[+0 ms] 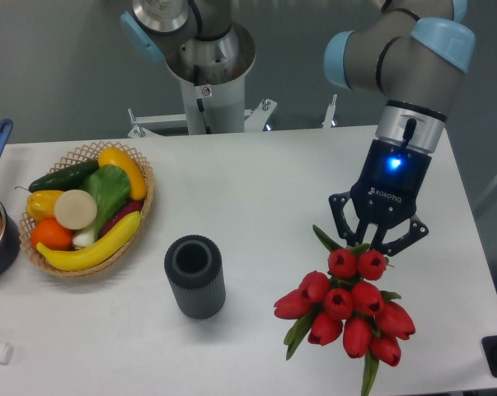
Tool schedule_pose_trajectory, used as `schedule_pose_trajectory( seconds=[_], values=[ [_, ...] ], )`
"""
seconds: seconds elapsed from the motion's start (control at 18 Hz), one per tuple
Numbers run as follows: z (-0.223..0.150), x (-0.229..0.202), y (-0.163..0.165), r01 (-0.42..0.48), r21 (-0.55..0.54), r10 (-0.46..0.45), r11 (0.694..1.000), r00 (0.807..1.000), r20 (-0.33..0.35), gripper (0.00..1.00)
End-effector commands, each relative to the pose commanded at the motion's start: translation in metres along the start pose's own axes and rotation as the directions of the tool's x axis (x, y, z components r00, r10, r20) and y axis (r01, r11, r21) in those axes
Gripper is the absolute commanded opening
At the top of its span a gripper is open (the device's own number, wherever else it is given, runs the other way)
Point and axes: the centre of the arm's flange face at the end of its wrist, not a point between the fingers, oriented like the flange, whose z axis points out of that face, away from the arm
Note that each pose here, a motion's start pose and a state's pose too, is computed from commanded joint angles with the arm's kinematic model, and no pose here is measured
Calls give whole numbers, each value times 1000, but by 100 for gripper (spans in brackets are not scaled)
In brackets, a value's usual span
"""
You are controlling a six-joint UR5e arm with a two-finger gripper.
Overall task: Insert the flowers into the vase
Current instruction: 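Lift the red tulip bunch with the gripper and start moving toward the vase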
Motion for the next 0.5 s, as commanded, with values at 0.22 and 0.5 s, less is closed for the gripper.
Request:
schedule_pose_trajectory(
  seconds=[0.22, 0.5],
  values=[
    [3, 4, 2, 3, -3, -3, 1000, 1000, -8, 4],
    [7, 8, 1, 5, -4, -5, 1000, 1000, -17, 4]
  ],
)
